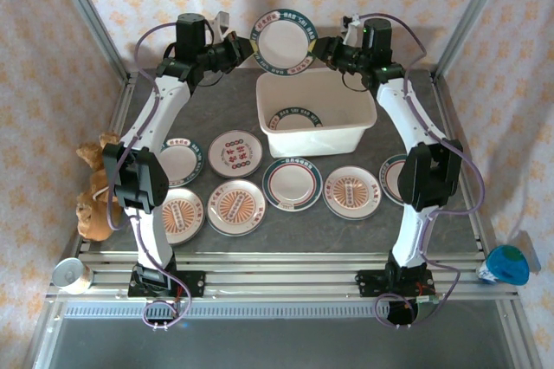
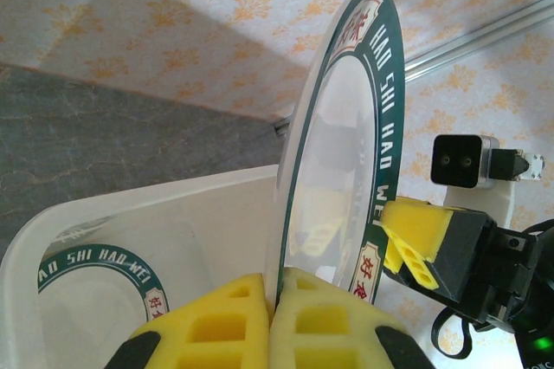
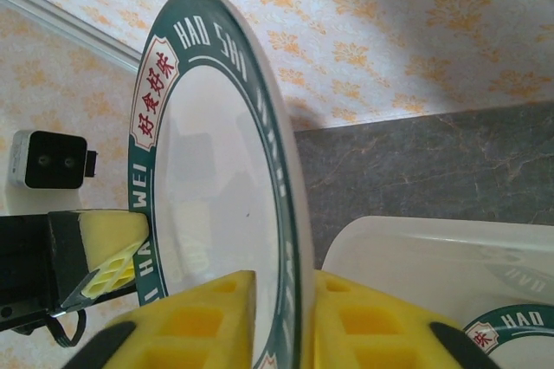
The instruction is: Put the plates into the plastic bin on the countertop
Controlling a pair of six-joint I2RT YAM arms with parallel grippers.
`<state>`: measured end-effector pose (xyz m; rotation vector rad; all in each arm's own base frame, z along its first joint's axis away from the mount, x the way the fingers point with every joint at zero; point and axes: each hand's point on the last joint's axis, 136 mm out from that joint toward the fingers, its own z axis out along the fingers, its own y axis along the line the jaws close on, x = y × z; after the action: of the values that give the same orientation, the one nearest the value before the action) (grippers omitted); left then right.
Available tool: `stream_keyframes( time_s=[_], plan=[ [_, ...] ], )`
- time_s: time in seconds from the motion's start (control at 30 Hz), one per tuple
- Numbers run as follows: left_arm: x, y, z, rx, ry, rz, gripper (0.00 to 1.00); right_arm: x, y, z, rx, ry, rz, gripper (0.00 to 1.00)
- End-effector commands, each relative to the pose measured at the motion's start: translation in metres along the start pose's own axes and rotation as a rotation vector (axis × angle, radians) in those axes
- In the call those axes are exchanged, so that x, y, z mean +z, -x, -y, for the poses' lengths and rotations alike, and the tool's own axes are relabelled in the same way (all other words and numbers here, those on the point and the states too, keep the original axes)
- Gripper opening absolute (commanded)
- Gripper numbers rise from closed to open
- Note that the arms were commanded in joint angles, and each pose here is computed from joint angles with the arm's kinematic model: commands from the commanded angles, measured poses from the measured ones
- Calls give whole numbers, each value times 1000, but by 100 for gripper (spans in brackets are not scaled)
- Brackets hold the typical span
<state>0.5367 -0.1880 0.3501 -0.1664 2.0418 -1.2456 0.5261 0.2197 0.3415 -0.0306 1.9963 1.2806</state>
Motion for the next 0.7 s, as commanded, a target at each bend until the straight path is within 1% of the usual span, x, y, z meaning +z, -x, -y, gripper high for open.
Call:
stream_keyframes(
  time_s=[0.0, 0.17, 0.2, 0.27, 0.3, 0.4, 0.43, 0.5, 0.57, 0.67],
  plan=[
    [-8, 4, 27, 48, -75, 16, 0, -3, 11, -12, -33, 39, 23, 18],
    [-7, 3, 21, 53, -55, 12, 0, -3, 9, -10, -23, 26, 18, 11],
    [-7, 2, 19, 54, -43, 12, 4, -3, 9, -9, -19, 22, 17, 10],
    [-7, 1, 16, 59, -24, 8, 9, -4, 8, -7, -16, 13, 17, 8],
    [-7, 0, 15, 62, -17, 7, 15, -4, 8, -6, -15, 11, 17, 7],
    [-8, 0, 10, 64, 4, 7, 21, -5, 9, -4, -6, -1, 19, 3],
    [-7, -1, 8, 66, 12, 6, 28, -6, 9, -2, 0, -9, 21, 2],
    [-8, -2, 6, 69, 25, 6, 34, -6, 10, 1, 16, -16, 24, 1],
    [-9, -1, 4, 77, 38, 13, 45, -8, 11, 5, 38, -22, 28, 0],
    [-12, 0, 0, 102, 74, 18, 52, -13, 10, 11, 46, -38, 27, 0]
  ],
)
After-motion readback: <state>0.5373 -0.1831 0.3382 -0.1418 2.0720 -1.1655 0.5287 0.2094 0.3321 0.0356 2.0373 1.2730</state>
